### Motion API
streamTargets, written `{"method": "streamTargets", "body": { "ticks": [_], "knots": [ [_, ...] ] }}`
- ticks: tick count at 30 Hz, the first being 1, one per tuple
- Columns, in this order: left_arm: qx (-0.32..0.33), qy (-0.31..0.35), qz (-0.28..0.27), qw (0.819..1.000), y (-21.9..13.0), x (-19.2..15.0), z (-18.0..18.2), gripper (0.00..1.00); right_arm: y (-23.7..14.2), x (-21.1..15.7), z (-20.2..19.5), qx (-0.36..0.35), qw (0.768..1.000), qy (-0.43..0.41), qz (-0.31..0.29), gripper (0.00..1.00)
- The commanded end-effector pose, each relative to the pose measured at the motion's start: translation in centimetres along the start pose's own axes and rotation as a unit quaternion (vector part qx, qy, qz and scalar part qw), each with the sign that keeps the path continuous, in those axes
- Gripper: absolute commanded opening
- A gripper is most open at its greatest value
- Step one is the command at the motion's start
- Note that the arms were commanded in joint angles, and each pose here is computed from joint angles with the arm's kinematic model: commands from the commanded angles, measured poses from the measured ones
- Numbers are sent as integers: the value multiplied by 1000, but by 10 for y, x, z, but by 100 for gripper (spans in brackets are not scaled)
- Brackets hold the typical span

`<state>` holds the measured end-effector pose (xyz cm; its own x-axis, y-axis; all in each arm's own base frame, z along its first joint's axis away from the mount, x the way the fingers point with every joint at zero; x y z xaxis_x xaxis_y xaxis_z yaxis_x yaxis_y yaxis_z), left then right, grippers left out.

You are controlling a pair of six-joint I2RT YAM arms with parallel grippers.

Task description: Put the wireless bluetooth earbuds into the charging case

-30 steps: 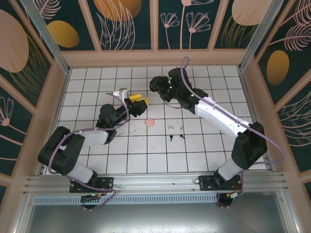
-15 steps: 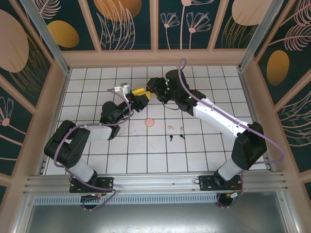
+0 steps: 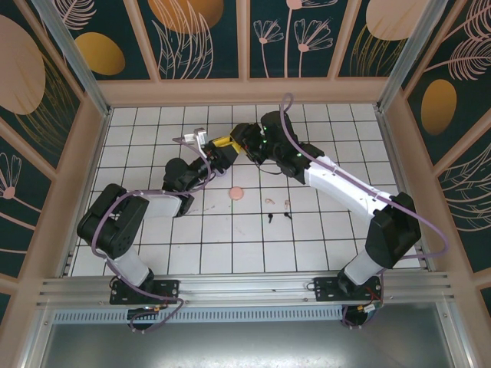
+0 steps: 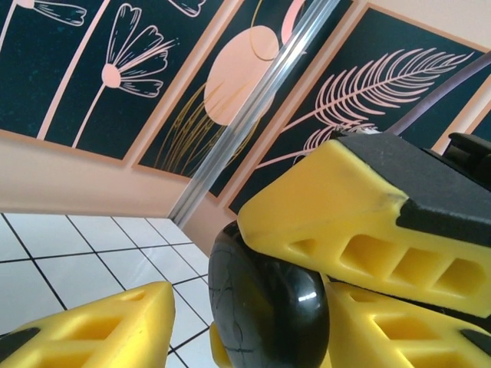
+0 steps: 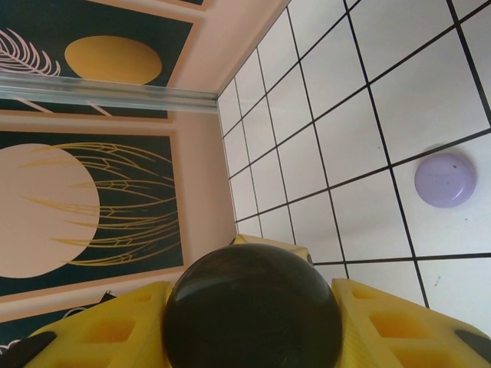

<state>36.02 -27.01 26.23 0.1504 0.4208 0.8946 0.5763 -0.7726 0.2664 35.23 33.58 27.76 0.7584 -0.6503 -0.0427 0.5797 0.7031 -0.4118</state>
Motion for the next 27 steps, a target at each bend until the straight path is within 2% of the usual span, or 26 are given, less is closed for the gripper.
{"method": "streamTargets", "body": {
  "ticks": [1,4,20,22,25,27],
  "knots": [
    [-21,3,-21,1000,6,6,-6,49,2,-8,4,16,1000,4,12,35],
    [-23,2,-24,999,6,6,-6,41,2,-10,5,18,1000,5,15,35],
    [-28,-5,-27,999,4,3,-6,14,1,-16,15,32,999,7,20,36],
    [-28,-6,-27,999,3,3,-6,11,-1,-15,19,39,999,6,17,43],
    [-28,-10,-29,999,2,3,-7,5,-7,-9,33,54,999,-1,4,67],
    [-28,-12,-29,999,2,3,-7,3,-17,-1,46,69,997,-11,-15,78]
  ]
}}
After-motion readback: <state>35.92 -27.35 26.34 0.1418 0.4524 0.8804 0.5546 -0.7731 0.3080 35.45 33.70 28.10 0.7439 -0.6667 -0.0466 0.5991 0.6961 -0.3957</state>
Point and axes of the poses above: each hand's point on the last joint's axis, 136 mm out from that joint toward the fingers, its own y axis out along the fingers, its own z axis along the line the jaws close on, x = y × z, the point moved 1 cm from there along -y, back along the fingers, and after that the axes turned 15 degrees about y, right-handed, at the moved point
